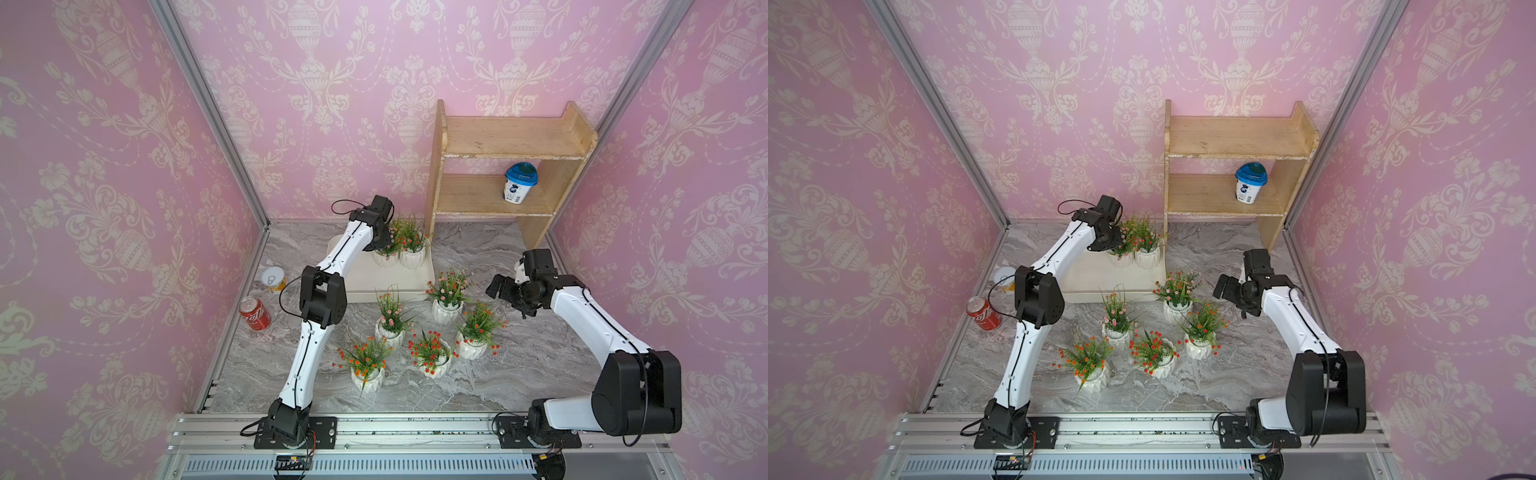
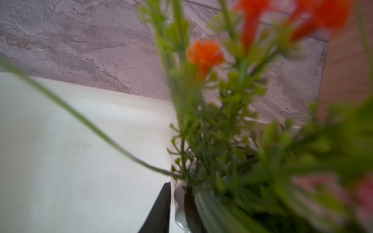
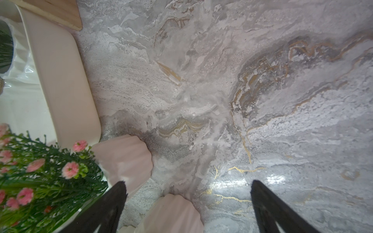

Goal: Put the potted gypsophila into the storage box
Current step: Place the baby's breath potted plant at the storage box.

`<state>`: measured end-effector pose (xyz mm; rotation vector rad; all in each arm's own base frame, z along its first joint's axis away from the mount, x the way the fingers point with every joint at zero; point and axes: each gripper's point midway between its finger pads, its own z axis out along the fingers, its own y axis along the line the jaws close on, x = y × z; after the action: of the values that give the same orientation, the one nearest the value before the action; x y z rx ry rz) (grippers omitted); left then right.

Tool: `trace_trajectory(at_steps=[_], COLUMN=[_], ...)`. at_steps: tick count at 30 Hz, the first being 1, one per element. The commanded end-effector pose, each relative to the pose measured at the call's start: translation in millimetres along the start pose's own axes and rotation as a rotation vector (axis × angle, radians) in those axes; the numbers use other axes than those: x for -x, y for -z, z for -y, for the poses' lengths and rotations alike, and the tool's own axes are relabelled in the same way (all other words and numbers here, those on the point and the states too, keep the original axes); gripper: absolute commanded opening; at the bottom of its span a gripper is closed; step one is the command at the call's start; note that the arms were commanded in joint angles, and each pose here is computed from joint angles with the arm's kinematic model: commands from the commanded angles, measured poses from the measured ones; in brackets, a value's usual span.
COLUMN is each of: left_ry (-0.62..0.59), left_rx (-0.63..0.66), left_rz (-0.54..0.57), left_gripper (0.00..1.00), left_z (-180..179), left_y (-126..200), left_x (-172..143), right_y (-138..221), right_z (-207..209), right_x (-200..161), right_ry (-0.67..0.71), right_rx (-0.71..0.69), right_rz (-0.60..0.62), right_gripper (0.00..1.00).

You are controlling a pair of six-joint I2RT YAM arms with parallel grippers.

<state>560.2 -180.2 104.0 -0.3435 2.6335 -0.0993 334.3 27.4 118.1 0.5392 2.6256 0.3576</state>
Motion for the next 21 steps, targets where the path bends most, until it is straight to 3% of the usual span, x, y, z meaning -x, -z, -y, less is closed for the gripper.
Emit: trace_trajectory(at_steps=[1,6,14,21], left_ry=[0.01,0.007,0.001,-0.008], left_rx=[0.0,0.004,0.016,0.072], left_rz=[0.036,0.05,0.074,0.088], left_gripper=[0.37,0.41,0.72,0.78], left_z=[3,2,-11,-31], left_y=[10,22,64,100], left_x=[9,13,22,20], right_y=[2,6,23,38], right_z=[2,1,1,-1], right_x=[-2,0,0,-3], right_ry=[0.001,-0.002,-0.006,-0.015], right_rx=[0.001,0.003,-0.006,0.003], right_rz=[-0.004,0.004,0.022,0.039], right_gripper=[0.98,0.98,0.99,0.99])
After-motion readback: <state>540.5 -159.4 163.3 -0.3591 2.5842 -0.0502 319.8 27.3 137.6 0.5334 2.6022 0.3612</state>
